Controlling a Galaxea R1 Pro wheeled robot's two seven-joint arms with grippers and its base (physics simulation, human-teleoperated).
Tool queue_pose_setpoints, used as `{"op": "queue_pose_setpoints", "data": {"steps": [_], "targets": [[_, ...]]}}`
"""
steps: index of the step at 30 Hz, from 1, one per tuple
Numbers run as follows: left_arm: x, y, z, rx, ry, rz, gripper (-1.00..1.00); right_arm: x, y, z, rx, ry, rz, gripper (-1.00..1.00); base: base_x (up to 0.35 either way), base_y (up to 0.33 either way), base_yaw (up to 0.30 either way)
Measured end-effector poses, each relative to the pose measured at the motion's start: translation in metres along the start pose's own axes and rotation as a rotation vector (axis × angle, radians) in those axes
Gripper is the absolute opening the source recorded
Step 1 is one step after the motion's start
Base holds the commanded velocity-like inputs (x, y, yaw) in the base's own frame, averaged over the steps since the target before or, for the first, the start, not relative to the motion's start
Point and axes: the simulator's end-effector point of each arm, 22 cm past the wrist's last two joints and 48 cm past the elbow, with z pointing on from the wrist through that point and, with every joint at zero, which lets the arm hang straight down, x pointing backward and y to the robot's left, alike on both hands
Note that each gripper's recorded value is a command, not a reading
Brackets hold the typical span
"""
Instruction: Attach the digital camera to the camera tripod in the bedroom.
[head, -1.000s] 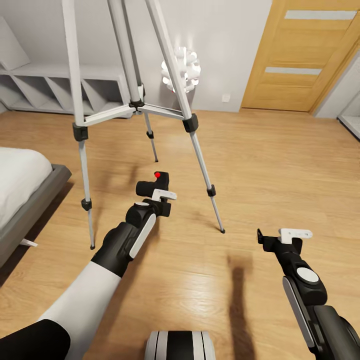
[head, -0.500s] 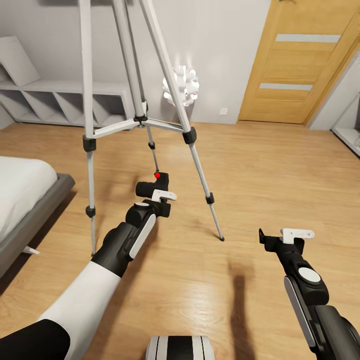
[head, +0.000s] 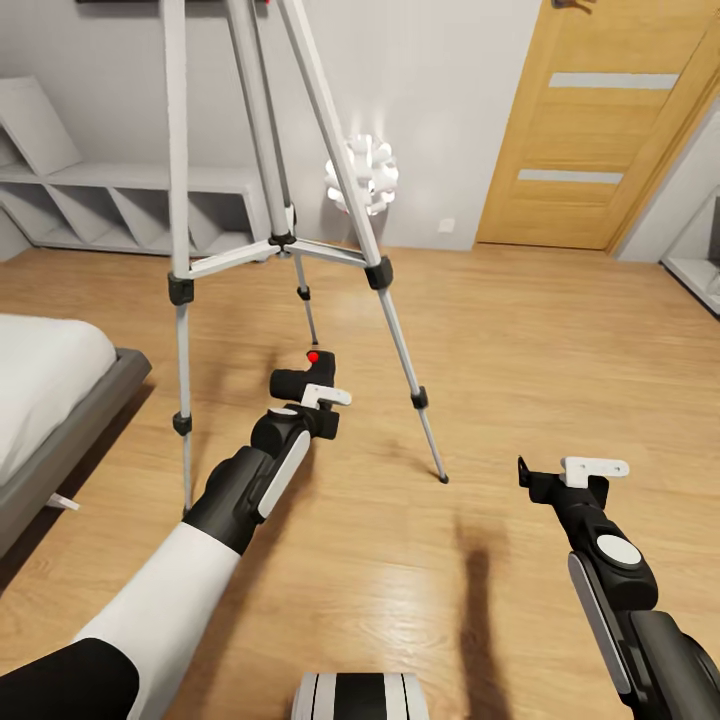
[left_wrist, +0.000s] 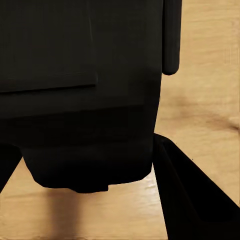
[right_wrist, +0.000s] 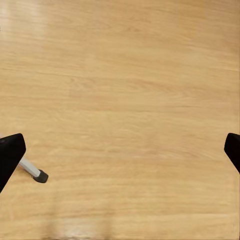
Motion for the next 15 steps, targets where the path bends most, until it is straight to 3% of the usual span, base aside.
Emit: {"op": "queue_pose_setpoints", "data": {"steps": [15], "targets": [[0.0028,0.0003,0.0015,-0.001,0.007,0.0,-1.0,0.0,0.0007,0.0001,-0.002,0.0,0.0,1.0,-0.335,0.0,0.0]]}}
